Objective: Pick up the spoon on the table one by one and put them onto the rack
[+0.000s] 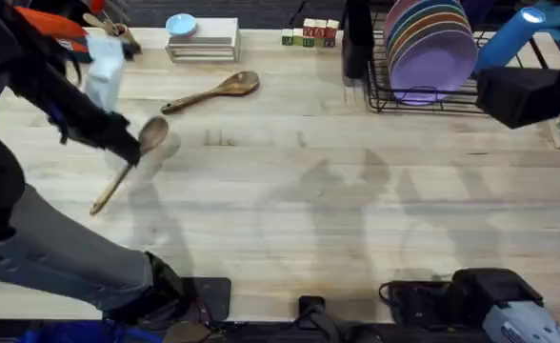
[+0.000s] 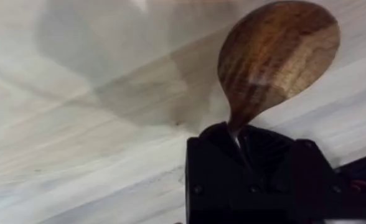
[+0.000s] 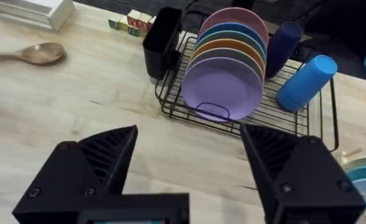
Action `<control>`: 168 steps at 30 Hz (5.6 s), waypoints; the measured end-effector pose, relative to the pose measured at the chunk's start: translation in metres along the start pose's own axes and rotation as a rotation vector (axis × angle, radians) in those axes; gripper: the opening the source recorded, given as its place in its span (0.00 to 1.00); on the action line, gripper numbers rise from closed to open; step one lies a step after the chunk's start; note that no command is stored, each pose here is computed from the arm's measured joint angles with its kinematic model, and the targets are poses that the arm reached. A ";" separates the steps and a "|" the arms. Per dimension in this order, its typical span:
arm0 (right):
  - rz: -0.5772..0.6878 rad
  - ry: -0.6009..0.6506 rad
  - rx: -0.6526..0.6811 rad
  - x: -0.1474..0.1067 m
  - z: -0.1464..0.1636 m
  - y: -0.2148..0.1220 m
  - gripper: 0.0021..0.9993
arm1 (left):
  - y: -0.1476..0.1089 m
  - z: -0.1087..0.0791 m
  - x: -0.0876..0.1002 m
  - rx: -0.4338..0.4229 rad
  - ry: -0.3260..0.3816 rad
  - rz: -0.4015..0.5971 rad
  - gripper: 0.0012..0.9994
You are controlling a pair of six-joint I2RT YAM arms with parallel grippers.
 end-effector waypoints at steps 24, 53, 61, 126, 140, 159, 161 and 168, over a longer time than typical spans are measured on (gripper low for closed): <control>0.000 -0.031 0.000 0.000 0.000 0.000 0.99 | -0.073 -0.141 0.236 0.179 0.657 -0.490 0.04; 0.000 -0.031 0.000 0.000 0.000 0.000 0.99 | -0.110 -0.246 0.379 0.018 0.803 -1.315 0.04; 0.000 -0.031 0.000 0.000 0.000 0.000 0.99 | -0.097 -0.256 0.387 -0.106 0.765 -1.333 0.04; 0.002 -0.031 0.000 0.000 0.000 0.000 0.99 | 0.006 -0.246 0.386 -0.263 0.639 -1.006 1.00; 0.001 -0.031 0.000 0.000 0.000 0.000 0.99 | -0.048 -0.215 0.356 -0.202 0.533 -0.976 1.00; 0.002 -0.031 0.000 0.000 0.000 0.000 0.99 | -0.120 -0.105 0.224 0.199 0.354 -0.687 1.00; 0.002 -0.031 0.000 0.000 0.000 0.000 0.99 | -0.125 -0.100 0.213 0.260 0.383 -0.648 1.00; 0.002 -0.031 0.000 0.000 0.000 0.000 0.99 | -0.117 -0.078 0.186 0.400 0.419 -0.434 1.00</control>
Point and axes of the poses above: each hand's point on the last joint's axis, 136 mm out from that joint toward the fingers, its own y axis out along the fingers, its own z axis along the line the jaws close on, x = y × z, the point moved 7 cm from there along -y, back along the fingers, and after that the axes turned 13 degrees about y, right-handed, at the moved point
